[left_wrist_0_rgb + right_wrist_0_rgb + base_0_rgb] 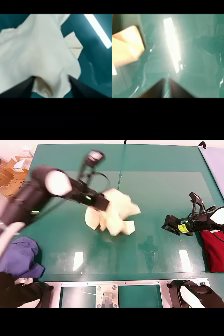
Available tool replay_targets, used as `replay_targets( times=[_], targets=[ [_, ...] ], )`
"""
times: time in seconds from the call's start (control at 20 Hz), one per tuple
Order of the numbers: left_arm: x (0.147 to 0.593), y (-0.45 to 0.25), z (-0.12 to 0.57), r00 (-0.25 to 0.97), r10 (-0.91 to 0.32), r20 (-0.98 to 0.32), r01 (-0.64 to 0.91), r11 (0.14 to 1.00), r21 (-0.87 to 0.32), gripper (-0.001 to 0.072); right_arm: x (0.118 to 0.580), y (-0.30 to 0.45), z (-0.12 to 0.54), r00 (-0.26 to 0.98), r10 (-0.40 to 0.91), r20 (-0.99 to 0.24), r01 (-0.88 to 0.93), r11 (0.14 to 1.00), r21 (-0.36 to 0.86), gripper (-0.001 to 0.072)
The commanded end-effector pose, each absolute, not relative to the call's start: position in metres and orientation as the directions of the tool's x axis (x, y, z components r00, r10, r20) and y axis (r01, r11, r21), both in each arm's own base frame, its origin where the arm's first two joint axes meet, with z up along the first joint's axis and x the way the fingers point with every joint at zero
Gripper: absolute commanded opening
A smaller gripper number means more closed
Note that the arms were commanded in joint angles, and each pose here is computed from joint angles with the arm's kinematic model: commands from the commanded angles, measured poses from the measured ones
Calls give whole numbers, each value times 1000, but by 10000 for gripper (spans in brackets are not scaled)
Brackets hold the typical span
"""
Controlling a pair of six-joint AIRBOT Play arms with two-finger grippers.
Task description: Fold the shirts.
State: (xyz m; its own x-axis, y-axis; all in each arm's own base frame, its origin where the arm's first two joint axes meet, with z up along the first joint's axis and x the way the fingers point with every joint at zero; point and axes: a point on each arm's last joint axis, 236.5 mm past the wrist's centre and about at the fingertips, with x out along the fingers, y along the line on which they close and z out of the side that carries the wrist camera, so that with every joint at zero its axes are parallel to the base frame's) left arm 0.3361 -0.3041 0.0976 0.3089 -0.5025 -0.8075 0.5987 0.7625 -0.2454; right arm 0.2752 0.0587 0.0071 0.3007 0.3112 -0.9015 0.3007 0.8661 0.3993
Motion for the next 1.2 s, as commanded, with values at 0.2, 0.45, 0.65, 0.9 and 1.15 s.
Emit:
replay_targets(
  times=[0.2, 0.45, 0.65, 0.9, 1.15],
  targets=[
    [349, -243, 54, 185, -286, -940, 521, 840, -154, 708, 276, 57, 7, 303, 310, -901, 258, 883, 391, 369],
    [380, -147, 48, 191, -258, -947, 274, 941, -201, 708, 294, 60, -9, 306, 329, -893, 295, 859, 418, 366],
    [382, -141, -6, 198, -330, -923, 211, 934, -288, 708, 321, 70, -42, 295, 380, -877, 366, 803, 471, 367],
    [398, -178, -57, 240, -481, -843, 177, 876, -449, 707, 362, 94, -80, 314, 495, -810, 401, 704, 586, 367],
    [405, -205, -76, 220, -585, -781, 183, 811, -556, 652, 402, 102, -104, 304, 542, -784, 442, 649, 620, 353]
  ],
)
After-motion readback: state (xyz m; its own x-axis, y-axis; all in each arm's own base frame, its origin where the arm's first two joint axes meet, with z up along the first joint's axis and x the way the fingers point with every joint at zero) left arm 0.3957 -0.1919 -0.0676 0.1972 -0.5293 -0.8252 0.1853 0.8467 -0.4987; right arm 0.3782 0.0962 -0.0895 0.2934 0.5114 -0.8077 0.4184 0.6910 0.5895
